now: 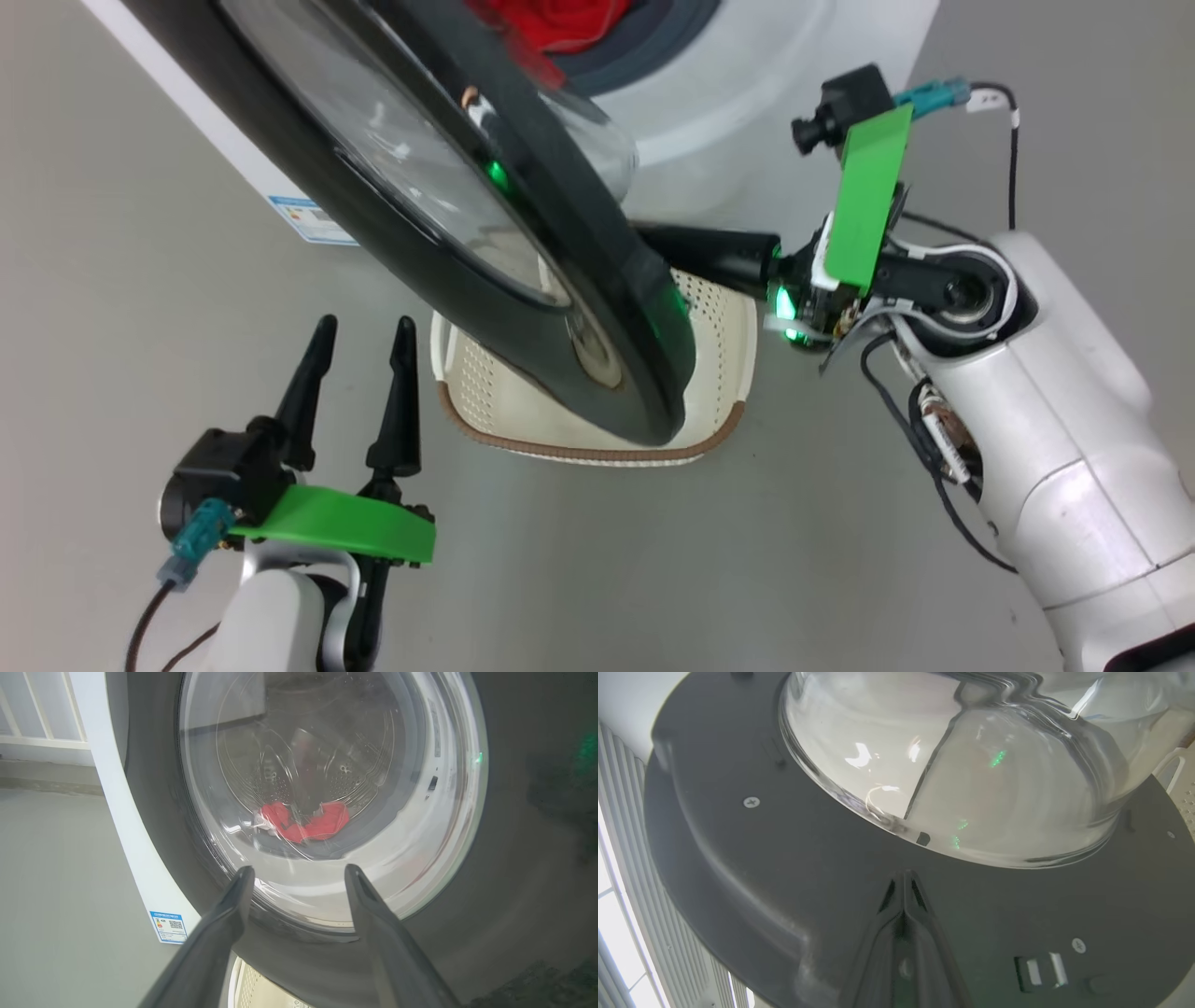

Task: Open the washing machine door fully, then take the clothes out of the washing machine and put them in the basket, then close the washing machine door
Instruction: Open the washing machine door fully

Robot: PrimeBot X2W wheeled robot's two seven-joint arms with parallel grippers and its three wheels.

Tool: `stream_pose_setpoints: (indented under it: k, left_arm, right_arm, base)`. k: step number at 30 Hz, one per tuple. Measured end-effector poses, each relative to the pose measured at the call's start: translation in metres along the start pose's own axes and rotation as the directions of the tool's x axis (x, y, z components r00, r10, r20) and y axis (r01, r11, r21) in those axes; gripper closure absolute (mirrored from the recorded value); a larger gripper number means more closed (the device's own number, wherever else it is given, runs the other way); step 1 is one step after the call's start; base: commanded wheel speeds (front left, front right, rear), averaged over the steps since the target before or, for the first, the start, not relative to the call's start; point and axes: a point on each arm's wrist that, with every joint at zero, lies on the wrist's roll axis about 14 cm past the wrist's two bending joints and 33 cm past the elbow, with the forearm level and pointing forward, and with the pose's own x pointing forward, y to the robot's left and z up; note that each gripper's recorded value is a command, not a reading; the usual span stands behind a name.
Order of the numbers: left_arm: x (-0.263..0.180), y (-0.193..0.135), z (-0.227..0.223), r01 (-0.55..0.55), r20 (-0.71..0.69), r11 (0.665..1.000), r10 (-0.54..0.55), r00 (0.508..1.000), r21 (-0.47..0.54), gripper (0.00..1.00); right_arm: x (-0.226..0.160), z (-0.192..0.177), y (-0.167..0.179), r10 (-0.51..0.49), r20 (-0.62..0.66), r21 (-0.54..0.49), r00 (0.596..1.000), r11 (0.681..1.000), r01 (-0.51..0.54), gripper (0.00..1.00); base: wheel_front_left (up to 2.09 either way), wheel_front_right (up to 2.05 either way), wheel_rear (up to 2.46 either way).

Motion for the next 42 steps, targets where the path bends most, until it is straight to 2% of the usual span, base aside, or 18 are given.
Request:
stream_pose_setpoints:
  k: [20,42]
  left_arm:
    - [-0.056,0.042,0.029,-0.128,0.051,0.992,0.128,0.990,-0.005,0.00]
    - [-0.113,0.094,0.054,-0.297,0.115,0.955,0.296,0.948,-0.013,0.00]
  right_arm:
    - [0.045,-0.084,0.008,-0.022,-0.216,-0.012,0.976,1.000,0.020,1.00]
    - [0.089,-0.154,0.018,-0.041,-0.423,-0.060,0.905,0.998,0.017,1.00]
  base:
    - [0.00,0.00,0.00]
    - [0.00,0.00,0.00]
